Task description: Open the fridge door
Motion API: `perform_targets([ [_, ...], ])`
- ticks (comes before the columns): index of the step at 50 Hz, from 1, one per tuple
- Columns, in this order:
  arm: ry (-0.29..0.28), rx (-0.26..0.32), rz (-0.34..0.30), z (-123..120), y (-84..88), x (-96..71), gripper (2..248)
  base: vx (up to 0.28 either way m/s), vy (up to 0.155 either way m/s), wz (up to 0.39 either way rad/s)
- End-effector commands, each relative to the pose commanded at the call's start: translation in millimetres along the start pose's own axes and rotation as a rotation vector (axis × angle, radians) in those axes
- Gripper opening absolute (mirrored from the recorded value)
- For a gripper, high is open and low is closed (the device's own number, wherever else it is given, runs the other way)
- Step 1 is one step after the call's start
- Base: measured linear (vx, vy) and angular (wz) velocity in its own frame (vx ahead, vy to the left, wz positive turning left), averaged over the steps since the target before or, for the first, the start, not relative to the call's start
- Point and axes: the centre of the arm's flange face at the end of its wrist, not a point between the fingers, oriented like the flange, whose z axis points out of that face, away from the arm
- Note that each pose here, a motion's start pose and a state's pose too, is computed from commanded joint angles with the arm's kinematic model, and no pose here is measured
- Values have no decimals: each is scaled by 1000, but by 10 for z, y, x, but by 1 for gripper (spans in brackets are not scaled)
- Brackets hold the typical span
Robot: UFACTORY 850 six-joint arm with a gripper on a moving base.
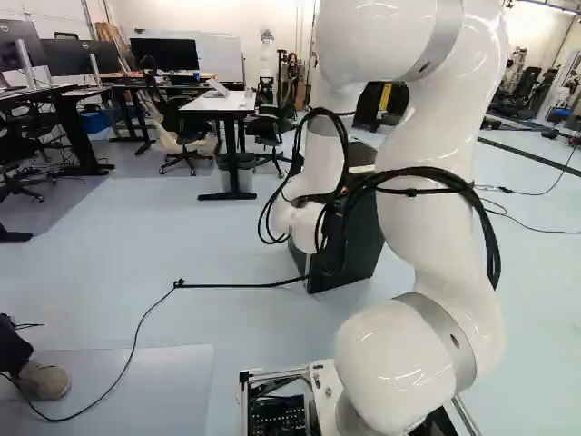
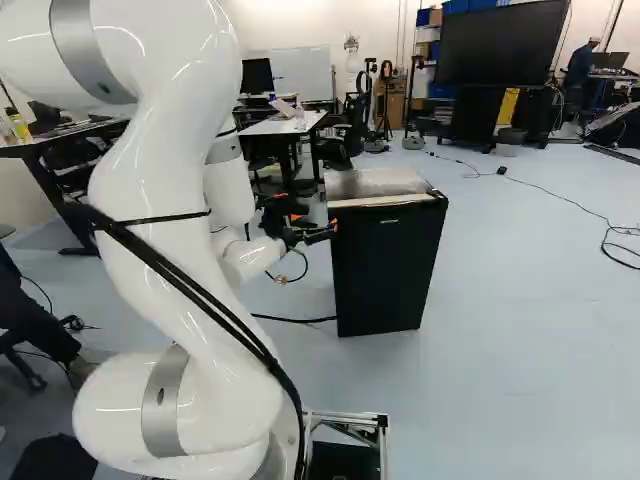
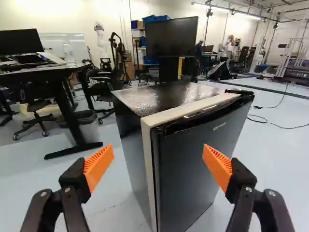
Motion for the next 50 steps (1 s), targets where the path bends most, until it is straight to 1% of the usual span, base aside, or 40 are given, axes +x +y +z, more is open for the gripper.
perform_targets([
  [11,1,-27,-11,41,9,-102,247,0,0,0],
  [23,-11,-41,-24,79,7,-218,247,0,0,0],
  [50,-7,-46,-21,176,-34,-245,247,0,0,0],
])
